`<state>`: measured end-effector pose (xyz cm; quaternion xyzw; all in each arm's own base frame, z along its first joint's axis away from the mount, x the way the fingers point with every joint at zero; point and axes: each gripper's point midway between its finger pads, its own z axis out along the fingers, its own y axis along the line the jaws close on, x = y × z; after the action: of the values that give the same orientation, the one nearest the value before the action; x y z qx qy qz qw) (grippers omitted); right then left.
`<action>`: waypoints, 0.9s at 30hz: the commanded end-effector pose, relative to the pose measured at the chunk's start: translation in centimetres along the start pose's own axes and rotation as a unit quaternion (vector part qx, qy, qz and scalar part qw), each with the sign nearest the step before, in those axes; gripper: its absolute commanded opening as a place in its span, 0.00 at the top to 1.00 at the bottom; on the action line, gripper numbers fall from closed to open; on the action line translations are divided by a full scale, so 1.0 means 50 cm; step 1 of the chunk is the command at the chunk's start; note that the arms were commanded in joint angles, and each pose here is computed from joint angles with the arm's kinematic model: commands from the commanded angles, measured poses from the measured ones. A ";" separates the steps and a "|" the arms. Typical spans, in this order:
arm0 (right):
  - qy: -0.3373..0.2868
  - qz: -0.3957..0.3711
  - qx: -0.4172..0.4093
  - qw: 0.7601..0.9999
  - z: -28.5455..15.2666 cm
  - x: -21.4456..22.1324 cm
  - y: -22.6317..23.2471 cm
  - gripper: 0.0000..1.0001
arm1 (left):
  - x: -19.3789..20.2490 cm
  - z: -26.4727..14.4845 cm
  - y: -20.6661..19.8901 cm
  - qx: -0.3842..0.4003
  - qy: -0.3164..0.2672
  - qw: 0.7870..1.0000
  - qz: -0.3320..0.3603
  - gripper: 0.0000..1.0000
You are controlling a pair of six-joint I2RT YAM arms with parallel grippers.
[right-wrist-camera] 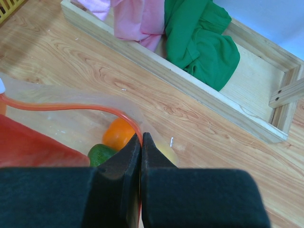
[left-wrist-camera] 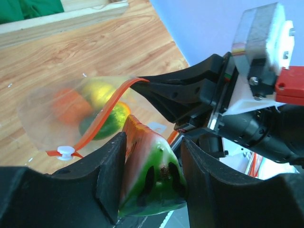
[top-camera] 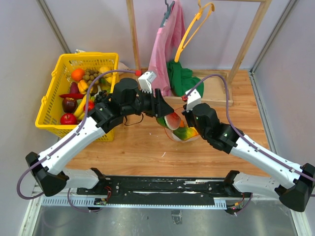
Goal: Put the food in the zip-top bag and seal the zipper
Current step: Place the fake fruit in the zipper food storage bag.
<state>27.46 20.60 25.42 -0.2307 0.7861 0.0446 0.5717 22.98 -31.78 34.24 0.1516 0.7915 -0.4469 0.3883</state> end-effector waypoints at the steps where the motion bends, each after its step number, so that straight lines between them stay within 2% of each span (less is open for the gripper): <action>1: -0.021 0.021 0.013 0.999 -0.003 -0.029 -0.014 0.99 | 0.006 0.016 0.014 -0.026 -0.005 1.000 -0.007 1.00; 8: -0.025 0.025 0.006 0.999 -0.001 -0.031 -0.008 0.99 | 0.020 0.049 0.053 -0.119 -0.014 0.993 -0.006 1.00; 14: -0.028 0.034 -0.023 0.999 -0.001 -0.035 0.014 0.99 | 0.023 0.063 0.102 -0.233 -0.041 0.972 -0.012 1.00; 19: -0.029 0.044 -0.044 0.998 -0.001 -0.035 0.031 0.99 | 0.019 0.071 0.121 -0.288 -0.083 0.954 -0.015 1.00; 27: -0.027 0.064 -0.070 0.995 -0.003 -0.028 0.052 0.99 | 0.018 0.087 0.139 -0.293 -0.163 0.941 -0.038 1.00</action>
<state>26.63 22.62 25.43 -0.2356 0.7855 0.1065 0.5622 27.00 -32.39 26.96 -0.0076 0.8545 -0.2202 0.4703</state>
